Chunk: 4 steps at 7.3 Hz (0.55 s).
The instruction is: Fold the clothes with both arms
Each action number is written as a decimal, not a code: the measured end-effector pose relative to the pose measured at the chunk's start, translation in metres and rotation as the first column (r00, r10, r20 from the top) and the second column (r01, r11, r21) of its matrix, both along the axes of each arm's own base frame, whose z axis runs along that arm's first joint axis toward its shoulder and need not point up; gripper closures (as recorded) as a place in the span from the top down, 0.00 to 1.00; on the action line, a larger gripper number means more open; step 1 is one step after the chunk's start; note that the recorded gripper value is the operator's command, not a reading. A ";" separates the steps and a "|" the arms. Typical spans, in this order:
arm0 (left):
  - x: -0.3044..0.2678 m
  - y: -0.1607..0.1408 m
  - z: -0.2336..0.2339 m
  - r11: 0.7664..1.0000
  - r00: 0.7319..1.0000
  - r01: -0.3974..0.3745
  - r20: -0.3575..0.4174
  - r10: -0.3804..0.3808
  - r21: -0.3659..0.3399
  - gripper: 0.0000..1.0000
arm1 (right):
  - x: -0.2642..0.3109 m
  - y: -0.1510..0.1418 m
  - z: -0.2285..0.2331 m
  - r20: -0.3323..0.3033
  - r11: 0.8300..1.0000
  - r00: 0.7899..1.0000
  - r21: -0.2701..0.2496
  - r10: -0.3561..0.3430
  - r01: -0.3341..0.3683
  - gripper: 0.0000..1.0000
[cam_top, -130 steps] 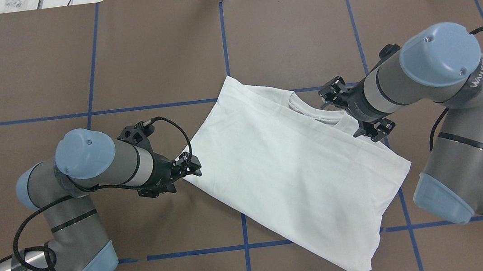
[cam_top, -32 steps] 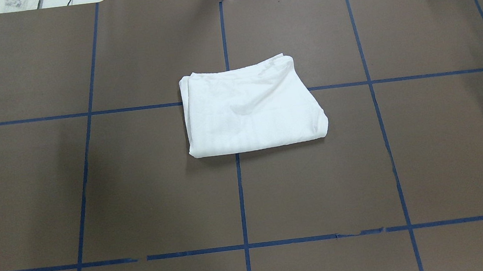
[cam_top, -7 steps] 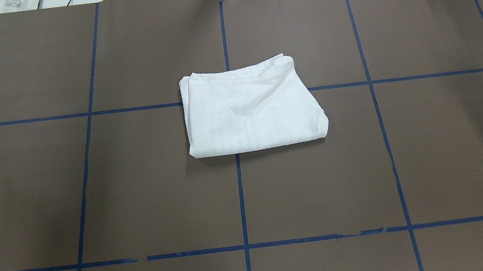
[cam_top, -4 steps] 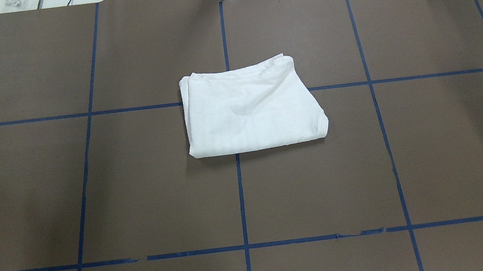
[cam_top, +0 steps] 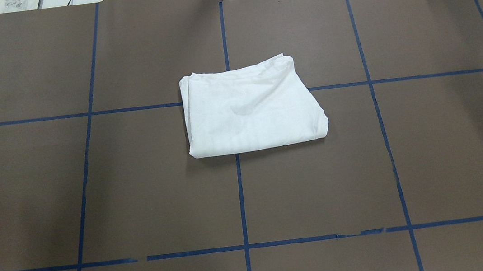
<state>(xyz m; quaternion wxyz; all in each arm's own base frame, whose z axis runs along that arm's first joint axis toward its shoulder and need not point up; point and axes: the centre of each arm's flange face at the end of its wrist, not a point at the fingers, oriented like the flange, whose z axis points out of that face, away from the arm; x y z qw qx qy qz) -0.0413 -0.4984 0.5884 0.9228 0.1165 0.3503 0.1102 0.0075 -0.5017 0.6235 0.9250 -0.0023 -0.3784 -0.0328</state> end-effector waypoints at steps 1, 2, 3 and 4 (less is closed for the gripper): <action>0.000 0.000 0.000 1.000 1.000 -0.001 0.000 0.001 -0.011 1.00 | 0.000 0.000 0.000 0.000 1.000 1.000 0.000 0.000 0.000 1.00; 0.000 0.000 0.000 1.000 1.000 -0.001 -0.001 0.001 -0.015 1.00 | 0.000 0.000 0.000 -0.001 1.000 1.000 0.000 0.000 0.000 1.00; 0.000 0.001 0.000 1.000 1.000 -0.001 -0.002 0.001 -0.016 1.00 | 0.000 0.000 0.000 -0.002 1.000 1.000 0.002 -0.001 0.001 1.00; 0.001 0.000 -0.001 1.000 1.000 -0.002 -0.004 0.002 -0.014 1.00 | -0.001 0.000 -0.001 -0.003 1.000 1.000 0.003 -0.002 0.002 1.00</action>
